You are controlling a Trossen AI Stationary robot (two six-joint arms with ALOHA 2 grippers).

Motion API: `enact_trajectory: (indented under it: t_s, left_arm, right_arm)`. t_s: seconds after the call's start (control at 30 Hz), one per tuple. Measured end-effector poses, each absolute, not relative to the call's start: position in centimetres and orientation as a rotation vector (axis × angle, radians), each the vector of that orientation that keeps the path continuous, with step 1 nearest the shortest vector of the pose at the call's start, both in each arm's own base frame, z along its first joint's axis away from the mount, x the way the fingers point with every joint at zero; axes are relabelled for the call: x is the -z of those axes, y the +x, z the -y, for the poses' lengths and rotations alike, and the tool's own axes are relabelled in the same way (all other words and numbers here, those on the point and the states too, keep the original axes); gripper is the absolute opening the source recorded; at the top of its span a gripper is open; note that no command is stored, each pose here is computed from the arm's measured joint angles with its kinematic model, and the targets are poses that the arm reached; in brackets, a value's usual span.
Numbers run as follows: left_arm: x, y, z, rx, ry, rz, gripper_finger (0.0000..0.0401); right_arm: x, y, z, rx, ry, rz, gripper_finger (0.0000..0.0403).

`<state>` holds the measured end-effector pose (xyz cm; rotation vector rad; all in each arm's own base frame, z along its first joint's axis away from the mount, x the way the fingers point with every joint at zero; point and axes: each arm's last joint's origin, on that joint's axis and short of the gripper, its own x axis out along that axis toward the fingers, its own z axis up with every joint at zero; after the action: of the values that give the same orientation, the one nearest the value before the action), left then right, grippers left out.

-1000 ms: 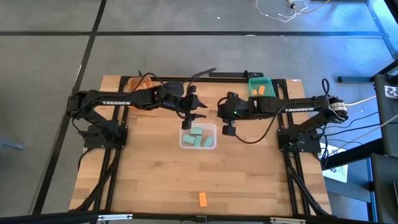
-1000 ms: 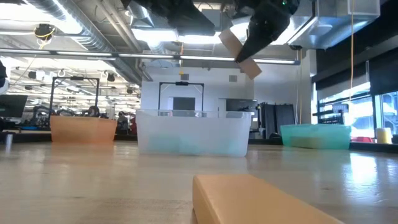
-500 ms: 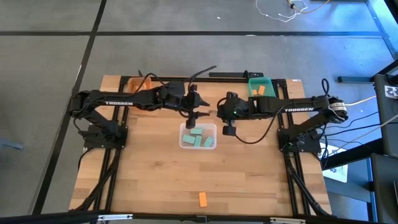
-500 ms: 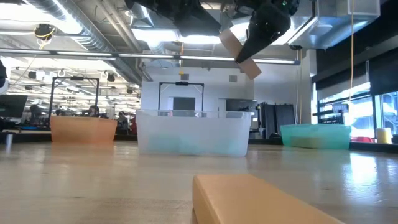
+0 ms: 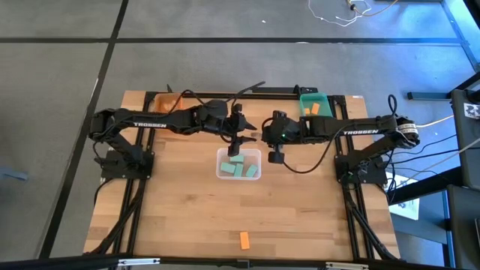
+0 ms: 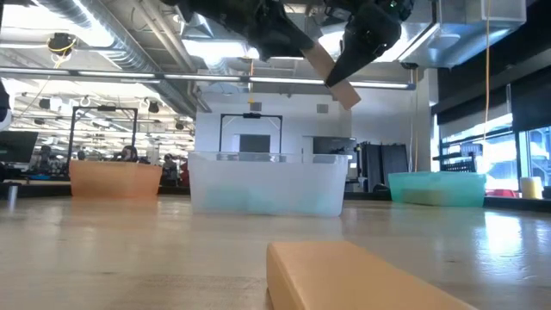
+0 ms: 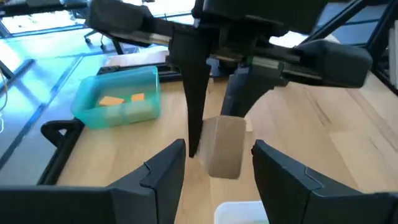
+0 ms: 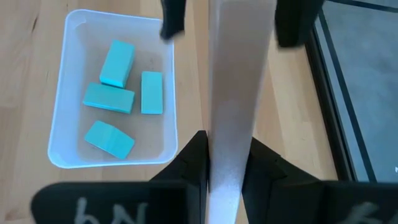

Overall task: Sort & place blocks by color
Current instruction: Put the light brown block into the orange bin

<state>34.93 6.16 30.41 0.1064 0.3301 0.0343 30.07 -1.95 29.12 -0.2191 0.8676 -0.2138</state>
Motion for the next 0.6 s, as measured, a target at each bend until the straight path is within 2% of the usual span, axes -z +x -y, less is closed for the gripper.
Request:
enact_trajectory:
  t_s: [0.33,0.47,0.6]
  left_arm:
    - [-29.51,36.02,-6.28,-0.006,0.114,-0.302,0.0162]
    - [-29.61,36.00,-6.26,-0.004,0.115,-0.297,0.0123]
    - [-29.63,36.00,-6.30,-0.010,0.128,-0.295,0.0065]
  right_arm:
    - [-29.12,30.07,1.95,0.214,-0.219,-0.868,0.0057]
    - [-29.12,30.07,1.95,0.214,-0.219,-0.868,0.0057]
    - [-29.11,30.06,1.94,0.214,-0.214,-0.869,0.0057]
